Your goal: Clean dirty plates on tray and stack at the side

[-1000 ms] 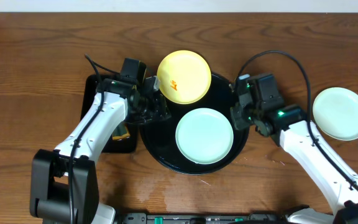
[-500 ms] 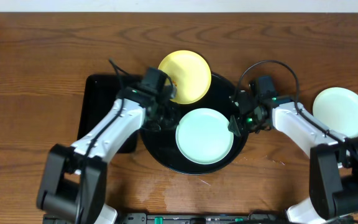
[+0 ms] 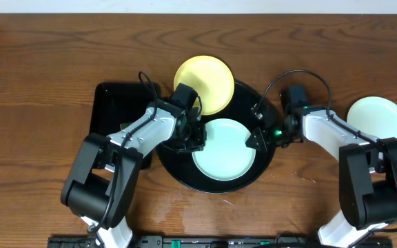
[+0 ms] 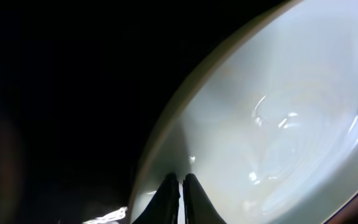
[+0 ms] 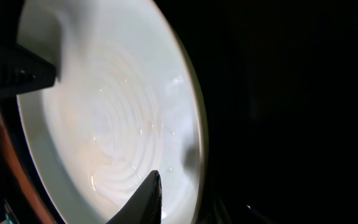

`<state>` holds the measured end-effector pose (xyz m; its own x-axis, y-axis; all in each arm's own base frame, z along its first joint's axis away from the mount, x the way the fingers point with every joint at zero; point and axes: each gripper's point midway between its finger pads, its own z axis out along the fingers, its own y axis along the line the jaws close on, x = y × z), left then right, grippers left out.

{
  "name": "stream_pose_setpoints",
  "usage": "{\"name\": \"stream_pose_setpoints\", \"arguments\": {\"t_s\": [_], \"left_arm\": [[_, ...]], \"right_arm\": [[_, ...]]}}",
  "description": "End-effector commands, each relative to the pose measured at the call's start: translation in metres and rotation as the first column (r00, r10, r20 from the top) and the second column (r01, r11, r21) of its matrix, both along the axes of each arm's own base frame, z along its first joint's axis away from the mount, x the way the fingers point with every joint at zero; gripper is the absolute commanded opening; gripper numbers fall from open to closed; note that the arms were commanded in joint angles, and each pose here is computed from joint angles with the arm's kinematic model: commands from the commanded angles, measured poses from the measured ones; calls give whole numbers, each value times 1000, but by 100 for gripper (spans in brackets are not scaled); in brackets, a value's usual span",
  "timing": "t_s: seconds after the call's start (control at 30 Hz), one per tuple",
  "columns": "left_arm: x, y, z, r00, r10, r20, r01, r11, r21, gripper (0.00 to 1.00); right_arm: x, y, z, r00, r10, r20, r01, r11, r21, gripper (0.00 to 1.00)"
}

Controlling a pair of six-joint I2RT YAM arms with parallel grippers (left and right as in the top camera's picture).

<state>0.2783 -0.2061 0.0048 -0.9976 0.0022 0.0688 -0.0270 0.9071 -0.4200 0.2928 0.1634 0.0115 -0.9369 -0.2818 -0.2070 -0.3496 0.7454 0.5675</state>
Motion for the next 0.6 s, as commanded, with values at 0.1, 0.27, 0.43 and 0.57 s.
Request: {"name": "stream_pose_setpoints", "arguments": {"t_s": [0.1,0.27,0.43,0.57], "left_arm": [[-5,1,-11,1000,-1,-23,2,1000,19,8],[-3,0,-11,1000,-1,-14,1,1000,15,8],[-3,0,-11,1000,-1,-12,1,1000,14,8],[-3,0,-11,1000,-1,-13,1,1000,14,8]], "right_arm": [[3,16,16,1000,25,14,-27,990,142,21],[-2,24,21,998,60,24,-64,982,180,32],[-1,22,17,998,55,26,-59,987,151,11],[7,5,2,1000,-25,4,25,1000,19,1]]}}
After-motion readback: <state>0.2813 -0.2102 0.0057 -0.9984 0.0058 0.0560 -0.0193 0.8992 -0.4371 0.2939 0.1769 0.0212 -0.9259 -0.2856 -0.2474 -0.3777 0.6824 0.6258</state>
